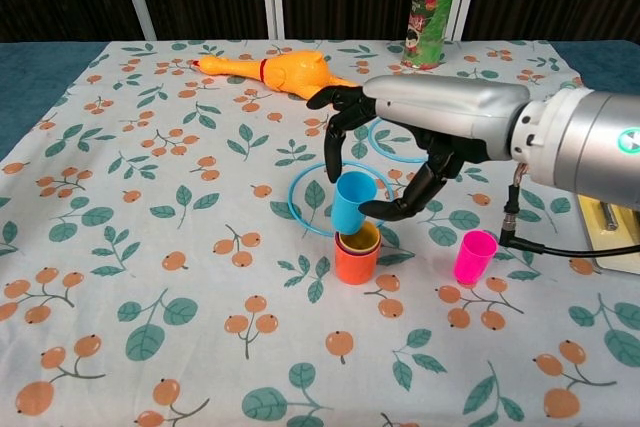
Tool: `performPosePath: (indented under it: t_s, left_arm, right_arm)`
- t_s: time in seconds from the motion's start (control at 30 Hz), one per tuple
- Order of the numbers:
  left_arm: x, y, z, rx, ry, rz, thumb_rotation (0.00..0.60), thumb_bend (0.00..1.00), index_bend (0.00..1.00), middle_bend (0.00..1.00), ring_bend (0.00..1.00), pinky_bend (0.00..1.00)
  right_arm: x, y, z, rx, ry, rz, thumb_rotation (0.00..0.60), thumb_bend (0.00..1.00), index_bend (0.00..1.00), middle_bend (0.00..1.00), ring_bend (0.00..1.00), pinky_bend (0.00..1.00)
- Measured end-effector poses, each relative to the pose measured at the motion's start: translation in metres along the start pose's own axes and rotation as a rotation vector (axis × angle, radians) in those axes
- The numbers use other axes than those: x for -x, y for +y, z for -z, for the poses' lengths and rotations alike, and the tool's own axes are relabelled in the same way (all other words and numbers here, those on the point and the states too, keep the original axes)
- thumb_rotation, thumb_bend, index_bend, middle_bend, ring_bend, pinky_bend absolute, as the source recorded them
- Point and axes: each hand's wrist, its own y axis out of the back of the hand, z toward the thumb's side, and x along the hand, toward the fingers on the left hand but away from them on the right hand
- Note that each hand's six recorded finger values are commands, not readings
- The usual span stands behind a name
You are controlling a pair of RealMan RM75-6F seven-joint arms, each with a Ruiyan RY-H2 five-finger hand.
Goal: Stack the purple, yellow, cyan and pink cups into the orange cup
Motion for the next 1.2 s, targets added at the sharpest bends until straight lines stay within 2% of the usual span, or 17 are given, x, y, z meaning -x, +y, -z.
performPosePath:
  t_s: [1.2]
  left_arm:
    - [0.000,0.000,-0.001,-0.009,0.000,-0.005,0.600,0.15,0.08,0.00,0.00,0.00]
  right_arm:
    - [-0.009,-0.011,0.011,0.015,-0.021,-0.025,0.600,0.41,0.47,0.00,0.00,0.10]
